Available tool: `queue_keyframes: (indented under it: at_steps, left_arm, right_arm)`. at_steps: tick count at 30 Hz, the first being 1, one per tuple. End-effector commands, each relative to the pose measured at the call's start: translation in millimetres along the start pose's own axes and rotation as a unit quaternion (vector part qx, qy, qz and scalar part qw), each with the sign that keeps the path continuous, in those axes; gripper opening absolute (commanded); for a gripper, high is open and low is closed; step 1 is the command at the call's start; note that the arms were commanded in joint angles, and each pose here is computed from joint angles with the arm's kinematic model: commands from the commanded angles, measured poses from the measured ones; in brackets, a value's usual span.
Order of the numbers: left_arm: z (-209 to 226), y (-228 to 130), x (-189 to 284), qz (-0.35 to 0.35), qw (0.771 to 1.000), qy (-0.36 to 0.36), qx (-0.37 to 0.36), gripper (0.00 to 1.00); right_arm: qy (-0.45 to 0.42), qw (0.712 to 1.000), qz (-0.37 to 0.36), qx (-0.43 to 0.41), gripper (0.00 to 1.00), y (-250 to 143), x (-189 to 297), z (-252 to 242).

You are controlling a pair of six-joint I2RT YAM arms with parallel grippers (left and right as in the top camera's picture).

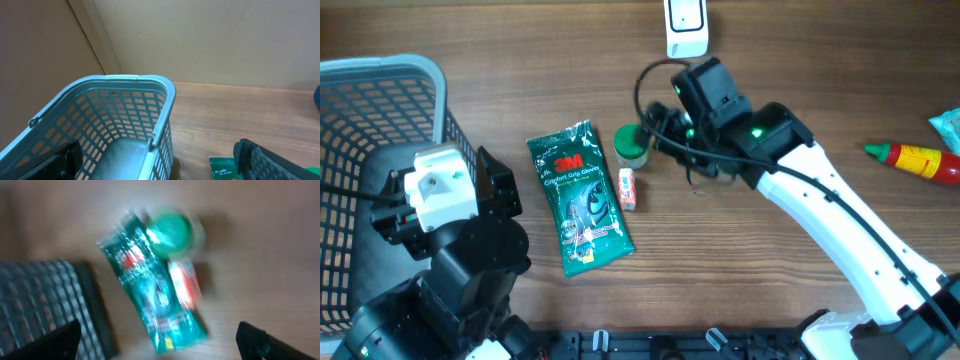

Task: Scan the item barcode
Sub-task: 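Grasp the green-lid jar with the right gripper, then carry the jar with the right gripper up toward the white scanner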

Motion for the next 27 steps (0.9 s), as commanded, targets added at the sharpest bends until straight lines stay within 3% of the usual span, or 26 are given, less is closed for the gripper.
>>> queue_keyframes:
  at_steps: [1,4,9,14,18,23,27]
  left_arm:
    - [0.3,0.9,0.6,-0.001,1.0,-0.002,0.001,1.0]
    - [0.3,0.9,0.6,-0.001,1.0,-0.002,0.001,1.0]
    - [0.3,0.9,0.6,-0.001,1.0,-0.002,0.001,1.0]
    - [0.3,0.9,0.6,-0.001,1.0,-0.002,0.001,1.0]
    - [0.2,0.9,0.6,-0.001,1.0,-0.002,0.001,1.0]
    - [0.3,0.9,0.6,-0.001,1.0,-0.002,0.001,1.0]
    - [0.2,0.9,0.6,-0.001,1.0,-0.002,0.001,1.0]
  right_arm:
    - [-0.022,0.99,-0.038,0.138,1.0,21.8,-30.0,-0.1]
    - [-0.088,0.984,-0.04,0.152,1.0,33.1,-86.6,-22.5]
    - [-0.07,0.964,-0.074,0.246,1.0,43.0,-122.4,-2.3]
    - [-0.091,0.952,-0.016,0.293,1.0,9.9,-170.4,-9.4]
    - [-0.164,0.939,-0.002,0.302,0.99,-0.1,-190.7,-33.6]
    - [-0.177,0.948,0.013,0.264,0.75,-7.0,-189.2,-41.7]
    - [-0.208,0.96,0.008,0.186,0.73,1.1,-176.9,-57.7]
Point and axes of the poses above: each gripper's point midway between its finger pads, its own x axis back along the fingers, its own z axis along the line the jaws close on, y = z × x, the point moved 3 cm from there along x, back along the fingers, and after that the axes turned 12 degrees about x, right-handed, at the moved point
